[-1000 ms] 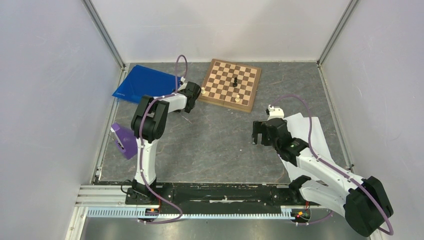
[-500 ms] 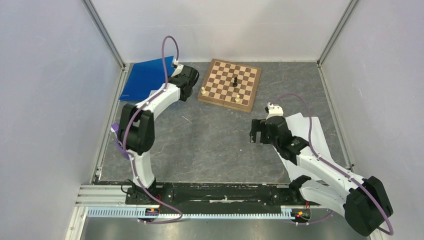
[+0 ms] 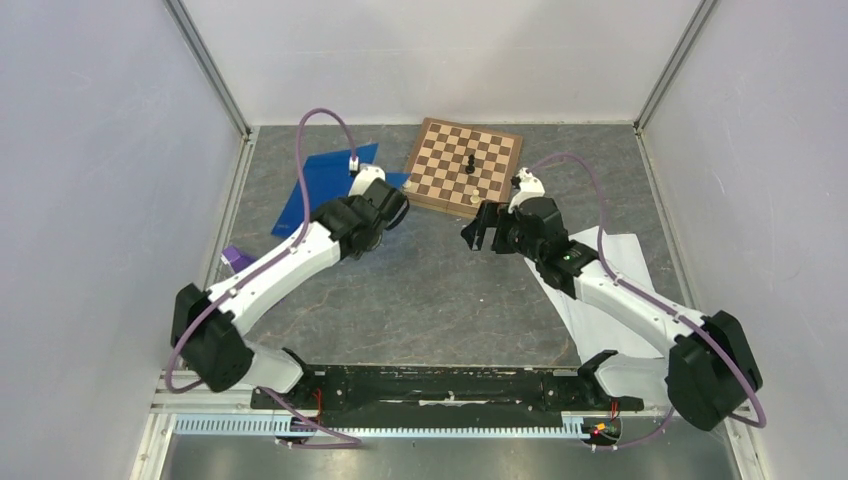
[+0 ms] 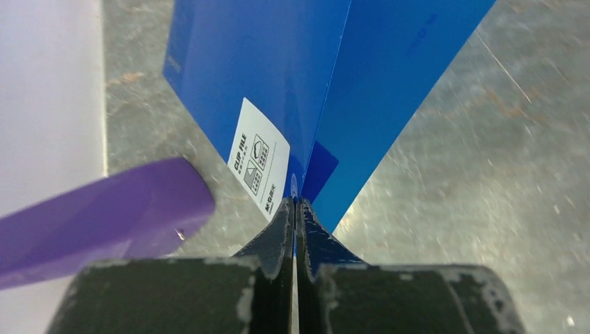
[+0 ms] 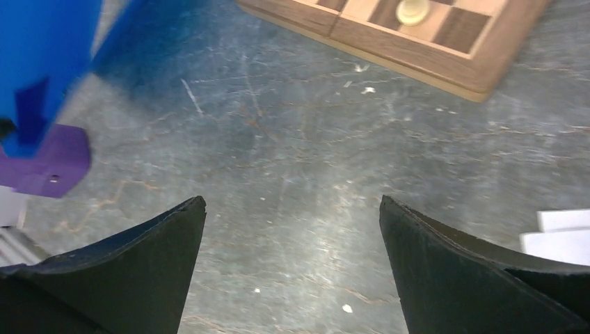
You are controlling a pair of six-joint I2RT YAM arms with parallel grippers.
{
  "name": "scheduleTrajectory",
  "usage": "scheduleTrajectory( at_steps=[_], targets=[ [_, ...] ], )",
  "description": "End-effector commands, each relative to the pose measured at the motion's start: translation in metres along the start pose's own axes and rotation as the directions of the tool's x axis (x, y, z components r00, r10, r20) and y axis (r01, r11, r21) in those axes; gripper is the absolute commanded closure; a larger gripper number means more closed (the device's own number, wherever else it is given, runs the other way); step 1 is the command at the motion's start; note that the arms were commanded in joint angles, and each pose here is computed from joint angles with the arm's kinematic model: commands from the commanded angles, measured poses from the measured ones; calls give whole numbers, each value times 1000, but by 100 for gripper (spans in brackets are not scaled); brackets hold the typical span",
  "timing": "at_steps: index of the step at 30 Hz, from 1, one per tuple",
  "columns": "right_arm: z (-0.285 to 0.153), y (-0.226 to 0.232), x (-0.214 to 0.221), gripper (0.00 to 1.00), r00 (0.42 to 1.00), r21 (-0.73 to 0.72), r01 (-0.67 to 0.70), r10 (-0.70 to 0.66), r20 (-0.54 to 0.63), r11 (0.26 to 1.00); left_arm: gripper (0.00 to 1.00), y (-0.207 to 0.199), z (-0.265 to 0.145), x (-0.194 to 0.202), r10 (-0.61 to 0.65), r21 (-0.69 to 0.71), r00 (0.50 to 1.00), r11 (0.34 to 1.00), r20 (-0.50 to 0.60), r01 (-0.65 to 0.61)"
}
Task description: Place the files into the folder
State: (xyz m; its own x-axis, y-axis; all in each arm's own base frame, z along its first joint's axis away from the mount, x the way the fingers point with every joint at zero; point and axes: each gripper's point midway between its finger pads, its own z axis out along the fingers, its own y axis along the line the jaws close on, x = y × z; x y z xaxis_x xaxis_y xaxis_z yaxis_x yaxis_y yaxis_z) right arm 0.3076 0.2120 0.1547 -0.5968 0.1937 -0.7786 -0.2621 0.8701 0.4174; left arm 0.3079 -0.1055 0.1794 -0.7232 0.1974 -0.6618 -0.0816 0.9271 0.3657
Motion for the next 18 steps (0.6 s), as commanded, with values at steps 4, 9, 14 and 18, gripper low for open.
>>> scheduleTrajectory(
  at_steps=[4, 9, 14, 18],
  targets=[
    [29, 53, -5, 2, 984, -168, -179, 179, -15, 969, 98, -17, -41, 52, -189, 179, 981, 964, -53, 195],
    [53, 69, 12, 2, 962, -178, -272, 268, -46, 946, 98, -21, -47, 86, -194, 228, 976, 951, -97, 211],
    [75, 88, 26, 2, 938, -183, -347, 341, -63, 920, 98, -18, -52, 100, -210, 256, 972, 938, -110, 231],
    [94, 96, 31, 1, 918, -171, -396, 393, -54, 902, 98, -17, -55, 108, -214, 277, 969, 930, -124, 241]
  ],
)
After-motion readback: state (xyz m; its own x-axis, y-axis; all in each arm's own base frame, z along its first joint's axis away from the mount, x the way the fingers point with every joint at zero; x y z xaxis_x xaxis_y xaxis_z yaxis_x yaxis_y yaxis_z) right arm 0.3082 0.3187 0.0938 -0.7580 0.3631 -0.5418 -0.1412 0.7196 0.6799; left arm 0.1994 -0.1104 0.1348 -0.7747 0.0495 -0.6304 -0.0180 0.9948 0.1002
